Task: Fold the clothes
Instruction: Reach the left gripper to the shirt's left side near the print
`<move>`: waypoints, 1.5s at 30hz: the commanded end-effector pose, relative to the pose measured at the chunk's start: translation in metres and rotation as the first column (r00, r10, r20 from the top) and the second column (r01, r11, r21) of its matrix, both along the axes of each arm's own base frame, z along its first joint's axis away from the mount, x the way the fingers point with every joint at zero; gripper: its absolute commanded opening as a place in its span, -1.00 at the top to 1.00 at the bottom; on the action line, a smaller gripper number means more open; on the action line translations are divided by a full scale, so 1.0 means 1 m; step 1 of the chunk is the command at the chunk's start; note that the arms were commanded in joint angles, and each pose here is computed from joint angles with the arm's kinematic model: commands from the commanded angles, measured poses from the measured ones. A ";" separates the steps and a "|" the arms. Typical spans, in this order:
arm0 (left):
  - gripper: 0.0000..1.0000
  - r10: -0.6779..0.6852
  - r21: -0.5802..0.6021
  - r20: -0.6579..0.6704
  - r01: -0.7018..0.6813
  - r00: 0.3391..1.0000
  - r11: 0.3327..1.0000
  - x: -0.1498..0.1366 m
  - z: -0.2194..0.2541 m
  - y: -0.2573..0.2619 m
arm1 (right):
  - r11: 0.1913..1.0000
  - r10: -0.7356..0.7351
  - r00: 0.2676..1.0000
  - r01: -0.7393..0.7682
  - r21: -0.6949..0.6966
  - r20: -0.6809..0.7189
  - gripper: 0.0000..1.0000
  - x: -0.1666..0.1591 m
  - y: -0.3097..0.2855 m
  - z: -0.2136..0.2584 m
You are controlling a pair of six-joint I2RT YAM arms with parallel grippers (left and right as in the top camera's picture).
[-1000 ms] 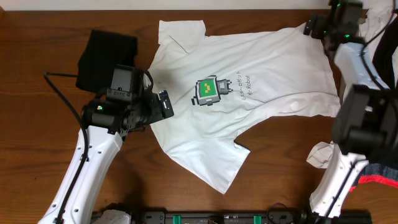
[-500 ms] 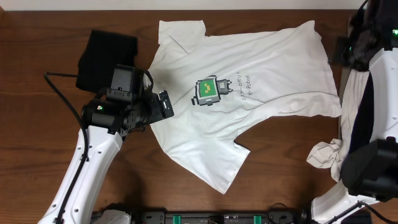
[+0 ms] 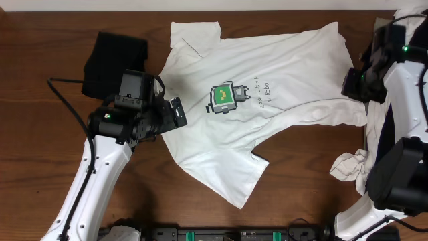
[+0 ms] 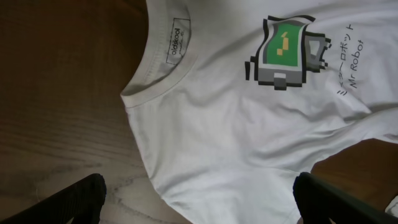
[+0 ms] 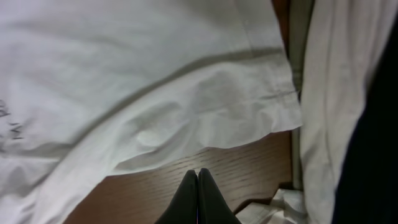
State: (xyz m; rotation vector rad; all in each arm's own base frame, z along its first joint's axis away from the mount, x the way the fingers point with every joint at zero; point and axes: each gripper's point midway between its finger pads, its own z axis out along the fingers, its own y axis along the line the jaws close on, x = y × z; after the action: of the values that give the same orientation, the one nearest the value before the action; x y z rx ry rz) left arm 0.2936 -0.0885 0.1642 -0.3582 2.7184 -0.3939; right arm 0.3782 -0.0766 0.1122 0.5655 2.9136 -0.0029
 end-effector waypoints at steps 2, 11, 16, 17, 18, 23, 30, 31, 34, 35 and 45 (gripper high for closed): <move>-0.96 -0.001 -0.010 0.012 0.001 1.000 1.000 0.002 0.004 -0.001 | 1.000 -0.029 0.999 0.029 0.003 -0.032 0.98 -0.008 -0.002 -0.021; -0.96 -0.032 -0.055 -0.116 0.026 0.993 0.998 -0.027 -0.005 -0.008 | 1.000 0.017 0.999 -0.017 -0.002 -0.039 0.97 -0.010 -0.002 -0.027; -0.96 -0.023 -0.045 -0.205 0.014 0.978 0.999 -0.047 -0.012 -0.004 | 1.000 0.017 1.000 -0.017 -0.005 -0.025 0.94 -0.007 -0.002 -0.026; -0.96 -0.023 -0.044 -0.211 0.013 0.977 0.999 -0.048 -0.012 -0.004 | 1.000 0.017 1.000 -0.017 -0.005 -0.024 0.88 -0.007 -0.002 -0.026; -0.96 -0.022 -0.044 -0.212 0.013 0.977 0.999 -0.048 -0.012 -0.004 | 1.000 0.017 1.000 -0.017 -0.005 -0.022 0.80 -0.006 -0.002 -0.026; -0.96 -0.036 -0.075 -0.198 0.022 0.979 0.997 -0.045 -0.010 -0.010 | 1.000 0.021 1.000 -0.021 0.015 -0.012 0.53 -0.004 0.002 -0.026; 0.88 -0.103 -0.092 -0.215 0.085 0.971 0.992 -0.055 -0.019 -0.038 | 1.000 0.021 1.000 -0.021 0.015 -0.012 -0.35 -0.004 0.001 -0.026; 0.88 -0.125 -0.091 -0.219 0.108 0.968 0.990 -0.057 -0.021 -0.044 | 1.000 0.020 1.000 -0.020 0.015 -0.012 -0.68 -0.004 0.002 -0.026; 0.88 -0.206 -0.082 -0.242 0.192 0.948 0.978 -0.071 -0.030 -0.063 | 1.000 0.003 1.000 -0.003 0.019 -0.011 -0.99 -0.004 0.002 -0.026; 0.88 -0.215 -0.078 -0.247 0.202 0.945 0.976 -0.072 -0.032 -0.065 | 1.000 -0.001 1.000 0.001 0.020 -0.010 -0.98 -0.004 0.002 -0.026; 0.88 -0.176 0.027 -0.371 0.200 0.912 0.979 -0.095 -0.075 -0.081 | 0.999 -0.038 0.999 0.038 0.023 -0.001 -0.98 -0.002 0.002 -0.026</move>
State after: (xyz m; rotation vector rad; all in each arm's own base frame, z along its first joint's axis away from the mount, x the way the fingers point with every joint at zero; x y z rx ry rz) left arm 0.1983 -0.1710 0.1007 -0.0997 3.1269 -0.3871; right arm 0.3775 -0.0745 0.0901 0.5887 2.9047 0.0163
